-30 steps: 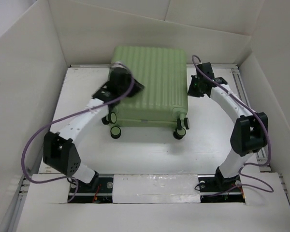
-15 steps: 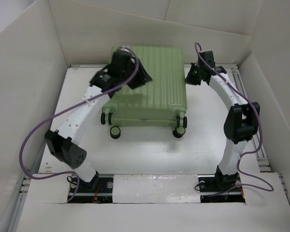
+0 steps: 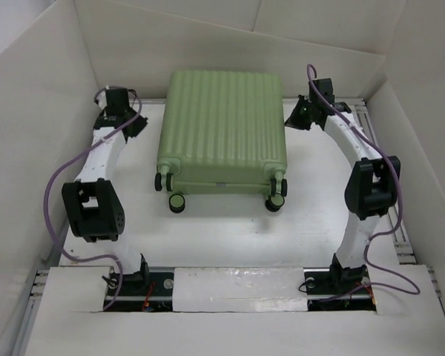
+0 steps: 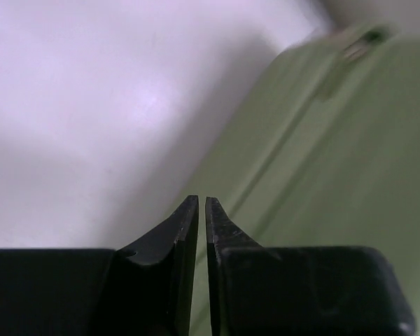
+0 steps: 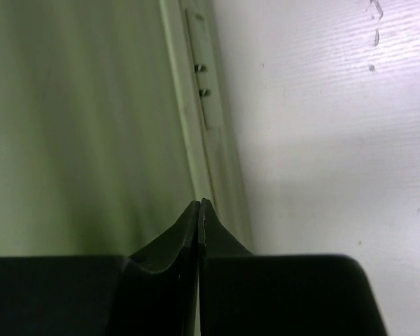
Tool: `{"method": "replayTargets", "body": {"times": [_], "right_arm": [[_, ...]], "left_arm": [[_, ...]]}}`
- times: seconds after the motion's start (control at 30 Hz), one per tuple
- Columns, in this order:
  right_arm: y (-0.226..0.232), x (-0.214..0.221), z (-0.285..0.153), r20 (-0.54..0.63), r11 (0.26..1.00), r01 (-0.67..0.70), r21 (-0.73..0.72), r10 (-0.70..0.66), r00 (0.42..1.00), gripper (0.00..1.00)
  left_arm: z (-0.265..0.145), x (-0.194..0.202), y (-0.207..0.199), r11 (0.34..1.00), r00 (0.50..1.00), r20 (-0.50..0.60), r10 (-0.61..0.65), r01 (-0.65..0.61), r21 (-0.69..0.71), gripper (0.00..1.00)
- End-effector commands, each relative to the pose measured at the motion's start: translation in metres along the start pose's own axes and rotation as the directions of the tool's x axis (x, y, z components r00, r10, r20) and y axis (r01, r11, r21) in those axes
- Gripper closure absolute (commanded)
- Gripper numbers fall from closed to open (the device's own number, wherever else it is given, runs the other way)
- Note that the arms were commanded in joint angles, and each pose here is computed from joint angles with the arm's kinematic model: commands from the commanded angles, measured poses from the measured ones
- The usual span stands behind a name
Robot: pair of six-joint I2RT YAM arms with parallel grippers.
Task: Pack the luggage
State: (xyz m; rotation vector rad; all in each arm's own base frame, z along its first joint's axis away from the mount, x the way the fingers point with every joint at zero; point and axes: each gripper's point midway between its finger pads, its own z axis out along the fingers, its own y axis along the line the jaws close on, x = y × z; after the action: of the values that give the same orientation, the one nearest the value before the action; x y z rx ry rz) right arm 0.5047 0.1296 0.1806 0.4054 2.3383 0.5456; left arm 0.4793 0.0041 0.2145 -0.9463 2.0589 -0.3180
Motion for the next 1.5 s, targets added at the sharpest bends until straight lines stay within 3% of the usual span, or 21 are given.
{"method": "replayTargets", "body": {"times": [0.0,0.03,0.17,0.27,0.47,0.53,0.7,0.8,0.83,0.9,0.93,0.97,1.07,1.1,1.13,1.2,1.27,1.3,1.37,1.4,1.47], "right_arm": [[0.031,-0.022,0.013,0.036,0.996,0.022,-0.088,-0.019,0.999,0.96],[0.041,-0.016,0.023,0.017,0.993,0.033,-0.109,-0.032,0.999,0.96],[0.073,0.01,0.037,-0.042,0.977,0.077,-0.197,-0.087,0.995,0.9],[0.113,0.048,0.043,-0.105,0.944,0.134,-0.3,-0.173,0.979,0.89],[0.165,0.106,0.016,-0.176,0.848,0.261,-0.461,-0.375,0.91,0.87],[0.165,0.114,0.0,-0.184,0.821,0.31,-0.48,-0.44,0.879,0.86],[0.154,0.105,-0.03,-0.162,0.799,0.337,-0.498,-0.468,0.869,0.82],[0.156,0.07,-0.032,-0.11,0.79,0.327,-0.518,-0.441,0.891,0.8],[0.147,0.07,-0.008,-0.151,0.811,0.306,-0.498,-0.428,0.891,0.8],[0.141,0.064,0.001,-0.209,0.834,0.271,-0.48,-0.409,0.888,0.8],[0.162,0.039,-0.011,-0.131,0.808,0.304,-0.505,-0.42,0.898,0.8],[0.157,0.045,0.001,-0.177,0.826,0.276,-0.491,-0.405,0.897,0.8],[0.18,0.013,-0.031,-0.058,0.813,0.305,-0.496,-0.382,0.922,0.78],[0.172,-0.004,-0.031,-0.024,0.831,0.289,-0.476,-0.34,0.94,0.72],[0.179,-0.023,-0.05,0.04,0.82,0.301,-0.487,-0.323,0.946,0.72],[0.178,-0.048,-0.086,0.123,0.82,0.306,-0.484,-0.282,0.951,0.62],[0.16,-0.066,-0.104,0.148,0.854,0.274,-0.443,-0.232,0.961,0.55],[0.164,-0.071,-0.133,0.193,0.849,0.293,-0.44,-0.229,0.954,0.51],[0.15,-0.071,-0.15,0.218,0.871,0.297,-0.391,-0.225,0.95,0.46],[0.125,-0.059,-0.138,0.185,0.916,0.261,-0.305,-0.212,0.96,0.44],[0.109,-0.056,-0.178,0.246,0.931,0.26,-0.256,-0.198,0.949,0.44]], "left_arm": [[0.02,0.045,0.013,0.999,0.995,-0.086,0.042,-0.043,-0.003,0.94],[0.027,0.074,0.025,0.998,0.987,-0.154,0.052,-0.055,-0.016,0.94],[0.031,0.119,0.04,0.997,0.961,-0.268,0.076,-0.079,-0.001,0.95],[0.022,0.154,0.043,0.986,0.93,-0.329,0.165,-0.168,0.02,0.95],[-0.032,0.222,0.022,0.937,0.839,-0.417,0.348,-0.303,0.174,0.95],[-0.064,0.257,0.017,0.898,0.777,-0.452,0.438,-0.357,0.256,0.95],[-0.134,0.328,0.028,0.841,0.646,-0.538,0.542,-0.41,0.354,0.95],[-0.171,0.355,0.032,0.808,0.584,-0.559,0.589,-0.402,0.431,0.95],[-0.179,0.356,0.038,0.8,0.565,-0.566,0.601,-0.427,0.422,0.95],[-0.189,0.342,0.034,0.786,0.588,-0.523,0.618,-0.457,0.415,0.95],[-0.194,0.334,0.037,0.787,0.591,-0.519,0.617,-0.476,0.393,0.93],[-0.2,0.317,0.02,0.786,0.632,-0.469,0.617,-0.472,0.399,0.91],[-0.215,0.243,-0.021,0.804,0.768,-0.279,0.576,-0.471,0.363,0.75],[-0.212,0.211,-0.031,0.812,0.809,-0.191,0.556,-0.479,0.335,0.63],[-0.216,0.19,-0.043,0.815,0.831,-0.138,0.539,-0.473,0.335,0.56],[-0.234,0.141,-0.083,0.812,0.883,0.012,0.469,-0.436,0.387,0.42],[-0.216,0.111,-0.101,0.83,0.903,0.049,0.426,-0.412,0.377,0.32],[-0.22,0.086,-0.124,0.827,0.924,0.094,0.37,-0.373,0.421,0.31],[-0.189,0.056,-0.136,0.841,0.952,0.066,0.298,-0.295,0.454,0.31],[-0.186,0.036,-0.153,0.826,0.969,0.094,0.229,-0.245,0.508,0.31],[-0.178,0.008,-0.167,0.807,0.981,0.11,0.162,-0.196,0.558,0.31]]}}
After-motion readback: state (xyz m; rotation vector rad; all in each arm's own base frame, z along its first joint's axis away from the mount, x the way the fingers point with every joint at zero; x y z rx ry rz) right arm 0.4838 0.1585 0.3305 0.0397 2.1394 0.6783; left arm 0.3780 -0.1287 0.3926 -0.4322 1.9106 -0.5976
